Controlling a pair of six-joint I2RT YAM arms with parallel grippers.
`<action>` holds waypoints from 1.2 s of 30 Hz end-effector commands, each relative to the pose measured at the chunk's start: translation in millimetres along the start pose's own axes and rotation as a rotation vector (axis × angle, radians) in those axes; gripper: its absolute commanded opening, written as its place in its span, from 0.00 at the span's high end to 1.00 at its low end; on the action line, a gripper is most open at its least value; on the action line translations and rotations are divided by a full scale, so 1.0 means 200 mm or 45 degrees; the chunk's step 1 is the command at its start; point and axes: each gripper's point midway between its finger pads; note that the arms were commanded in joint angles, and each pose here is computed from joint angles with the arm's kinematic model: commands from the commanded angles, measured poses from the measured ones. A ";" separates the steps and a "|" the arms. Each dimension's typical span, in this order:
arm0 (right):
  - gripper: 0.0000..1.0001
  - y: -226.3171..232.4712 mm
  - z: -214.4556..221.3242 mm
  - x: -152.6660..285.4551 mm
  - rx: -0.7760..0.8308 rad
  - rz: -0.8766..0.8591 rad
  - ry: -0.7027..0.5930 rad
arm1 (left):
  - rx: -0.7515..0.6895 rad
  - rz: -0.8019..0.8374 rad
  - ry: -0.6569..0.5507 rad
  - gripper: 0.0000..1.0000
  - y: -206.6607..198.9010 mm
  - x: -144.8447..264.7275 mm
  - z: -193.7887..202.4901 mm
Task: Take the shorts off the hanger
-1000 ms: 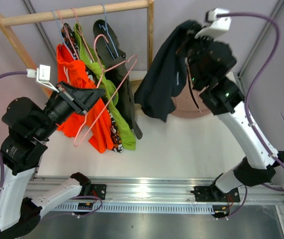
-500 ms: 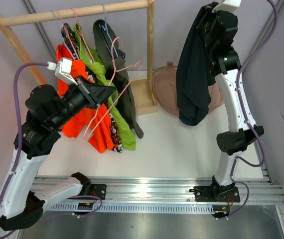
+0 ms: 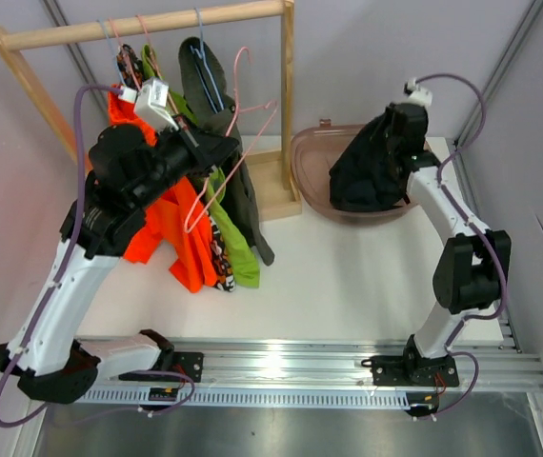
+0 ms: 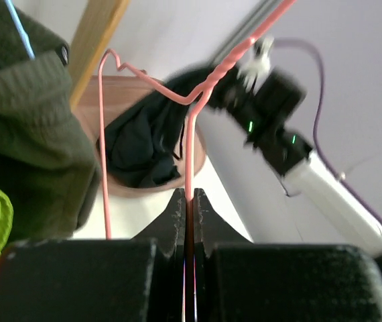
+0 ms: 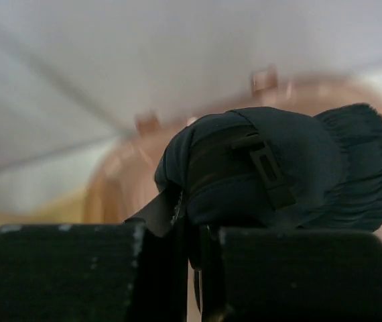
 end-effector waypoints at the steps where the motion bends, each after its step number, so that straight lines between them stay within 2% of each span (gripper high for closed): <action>1: 0.75 0.06 0.00 0.13 -0.169 -0.099 -0.055 | -0.068 0.000 -0.159 1.00 -0.07 -0.04 -0.20; 2: 0.09 0.04 0.16 0.13 -0.178 -0.100 0.040 | -0.083 -0.010 -0.199 1.00 -0.10 -0.06 -0.27; 3: 0.01 0.02 0.26 0.14 -0.176 -0.080 0.111 | -0.088 -0.066 -0.202 1.00 -0.06 -0.08 -0.28; 4: 0.00 0.00 0.32 0.14 -0.179 -0.058 0.157 | -0.097 -0.107 -0.187 1.00 -0.02 -0.15 -0.27; 5: 0.01 -0.06 0.51 0.21 -0.181 -0.007 0.290 | -0.124 -0.148 -0.221 1.00 -0.03 -0.19 -0.34; 8: 0.01 -0.06 0.52 0.27 -0.187 -0.028 0.288 | -0.127 -0.161 -0.281 1.00 -0.05 -0.19 -0.42; 9: 0.00 -0.08 0.58 0.31 -0.188 -0.026 0.314 | -0.129 -0.166 -0.294 1.00 -0.06 -0.23 -0.44; 17: 0.01 -0.05 0.57 0.57 -0.229 -0.108 0.309 | -0.072 -0.230 -0.335 1.00 0.04 -0.58 -0.48; 18: 0.01 -0.04 0.54 0.61 -0.228 -0.125 0.289 | -0.057 -0.194 -0.378 1.00 -0.02 -0.58 -0.55; 19: 0.00 -0.05 0.56 0.64 -0.224 -0.121 0.297 | -0.048 -0.219 -0.349 1.00 0.04 -0.68 -0.51; 21: 0.01 -0.03 0.56 0.69 -0.219 -0.136 0.296 | -0.016 -0.185 -0.377 1.00 0.02 -0.73 -0.54; 22: 0.00 -0.02 0.55 0.72 -0.219 -0.147 0.284 | -0.008 -0.208 -0.350 1.00 0.08 -0.82 -0.49; 27: 0.01 0.00 0.61 0.79 -0.205 -0.173 0.315 | 0.050 -0.224 -0.395 1.00 0.16 -0.96 -0.50; 31: 0.00 -0.01 0.63 0.82 -0.190 -0.170 0.319 | 0.070 -0.243 -0.356 1.00 0.21 -1.01 -0.45; 34: 0.01 -0.02 0.65 0.82 -0.187 -0.167 0.327 | 0.072 -0.218 -0.318 0.77 0.19 -1.00 -0.42; 35: 0.01 -0.01 0.66 0.82 -0.188 -0.172 0.328 | 0.069 -0.205 -0.305 0.57 0.18 -0.99 -0.41; 36: 0.01 -0.02 0.67 0.82 -0.190 -0.169 0.331 | 0.067 -0.189 -0.296 0.46 0.15 -0.95 -0.41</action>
Point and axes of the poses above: each gripper's point midway between its finger pads, its own x axis back along the fingers, its own y axis along the line the jaws close on, z = x × y, and after that the axes turned 4 degrees about x, right-handed
